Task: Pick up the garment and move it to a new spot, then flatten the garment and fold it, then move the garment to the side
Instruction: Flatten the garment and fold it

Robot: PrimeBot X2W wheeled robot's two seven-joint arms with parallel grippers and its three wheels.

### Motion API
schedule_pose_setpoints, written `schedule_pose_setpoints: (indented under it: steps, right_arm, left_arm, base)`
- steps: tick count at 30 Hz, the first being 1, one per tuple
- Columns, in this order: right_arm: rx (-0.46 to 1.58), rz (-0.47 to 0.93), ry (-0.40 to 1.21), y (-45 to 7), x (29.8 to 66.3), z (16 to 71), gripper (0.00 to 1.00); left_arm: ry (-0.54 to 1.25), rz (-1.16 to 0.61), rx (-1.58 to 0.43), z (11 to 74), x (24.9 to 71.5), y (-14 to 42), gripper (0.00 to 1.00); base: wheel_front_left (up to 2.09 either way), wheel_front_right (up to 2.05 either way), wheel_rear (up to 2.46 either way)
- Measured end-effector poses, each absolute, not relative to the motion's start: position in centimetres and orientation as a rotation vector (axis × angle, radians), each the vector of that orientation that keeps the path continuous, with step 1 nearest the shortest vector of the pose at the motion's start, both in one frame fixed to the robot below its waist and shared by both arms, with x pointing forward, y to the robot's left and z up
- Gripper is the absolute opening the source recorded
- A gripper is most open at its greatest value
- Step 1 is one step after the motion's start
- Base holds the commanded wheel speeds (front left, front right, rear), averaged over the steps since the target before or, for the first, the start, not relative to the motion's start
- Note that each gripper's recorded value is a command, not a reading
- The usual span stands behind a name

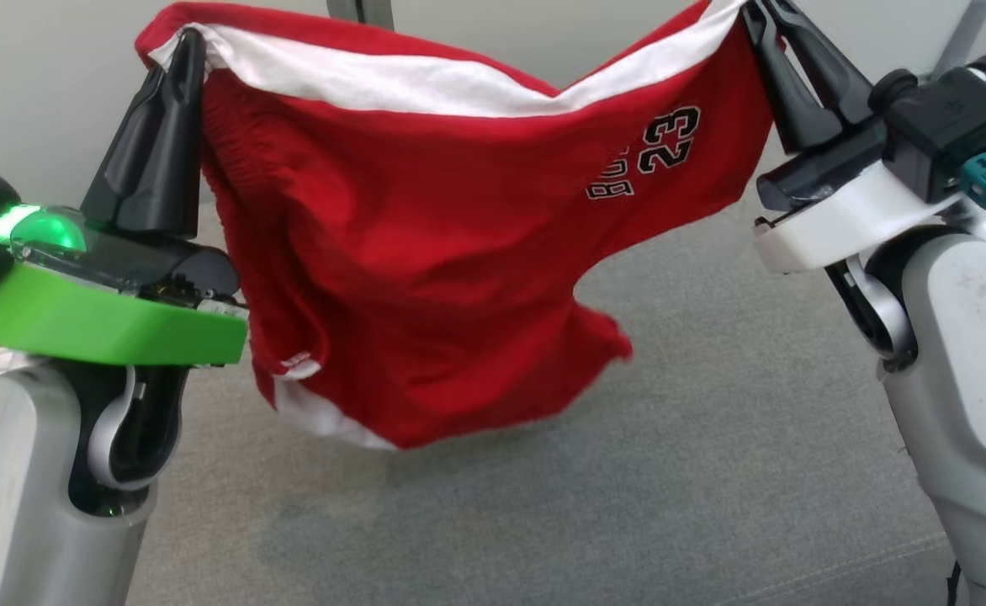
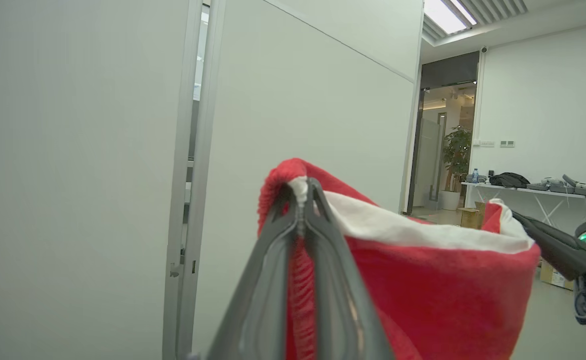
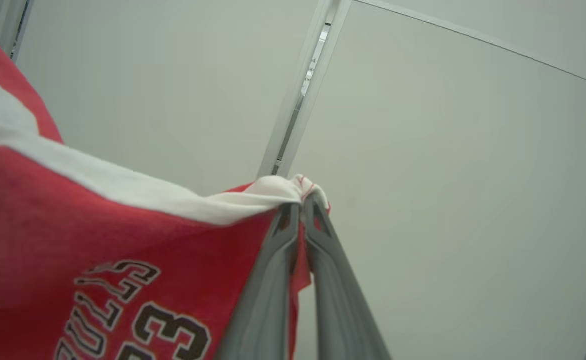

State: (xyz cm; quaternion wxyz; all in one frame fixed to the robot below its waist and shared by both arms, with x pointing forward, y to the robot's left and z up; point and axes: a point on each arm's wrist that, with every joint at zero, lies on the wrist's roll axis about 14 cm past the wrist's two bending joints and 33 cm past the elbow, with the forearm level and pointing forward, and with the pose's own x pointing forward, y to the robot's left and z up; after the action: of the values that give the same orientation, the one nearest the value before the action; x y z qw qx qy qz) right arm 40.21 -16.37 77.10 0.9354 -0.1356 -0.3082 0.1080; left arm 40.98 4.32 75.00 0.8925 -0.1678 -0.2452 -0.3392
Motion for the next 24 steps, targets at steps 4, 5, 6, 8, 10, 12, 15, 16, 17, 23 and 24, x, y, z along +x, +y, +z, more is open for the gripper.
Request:
schedule_pose_setpoints:
  steps: [4,5,6,8,10,12,15,16,17,23,24]
  right_arm:
    - [-0.265,0.200,-0.568,-17.0,41.5,75.5,0.00]
    - [-0.268,0.192,-0.547,-17.3,42.2,74.9,0.00]
    - [-0.262,0.185,-0.531,-17.5,43.0,74.5,0.00]
    - [-0.253,0.179,-0.514,-17.7,44.7,74.1,0.00]
    - [-0.250,0.172,-0.503,-18.0,46.8,74.1,0.00]
    - [-0.268,0.157,-0.498,-18.4,48.8,74.2,0.00]
    - [-0.276,0.133,-0.521,-18.8,51.8,75.3,0.00]
    - [-0.285,0.126,-0.535,-18.8,52.7,75.8,0.00]
    - [-0.299,0.117,-0.552,-18.9,53.6,76.4,0.00]
    - [-0.357,0.086,-0.658,-18.6,56.9,79.0,0.00]
    - [-0.354,0.084,-0.658,-18.5,57.4,78.6,0.00]
  left_arm:
    - [-0.452,-0.718,-0.342,73.9,42.8,3.6,0.00]
    - [-0.432,-0.721,-0.334,73.6,43.5,3.4,0.00]
    - [-0.412,-0.724,-0.325,73.1,44.4,3.2,0.00]
    - [-0.381,-0.730,-0.306,72.5,46.1,2.9,0.00]
    - [-0.349,-0.737,-0.276,72.1,48.2,2.4,0.00]
    - [-0.339,-0.740,-0.233,72.0,50.1,1.8,0.00]
    - [-0.349,-0.732,-0.200,72.5,53.3,1.2,0.00]
    - [-0.366,-0.730,-0.192,73.0,54.3,0.9,0.00]
    - [-0.387,-0.728,-0.192,73.5,55.3,0.7,0.00]
    - [-0.460,-0.735,-0.245,74.4,59.2,-1.5,0.00]
    - [-0.457,-0.736,-0.264,74.0,59.8,-1.7,0.00]
  base:
    - [0.00,0.00,0.00]
    - [0.00,0.00,0.00]
    - [0.00,0.00,0.00]
    - [0.00,0.00,0.00]
    - [0.00,0.00,0.00]
    - [0.00,0.00,0.00]
    - [0.00,0.00,0.00]
    - [0.00,0.00,0.00]
    - [0.00,0.00,0.00]
    - [0.00,0.00,0.00]
    - [0.00,0.00,0.00]
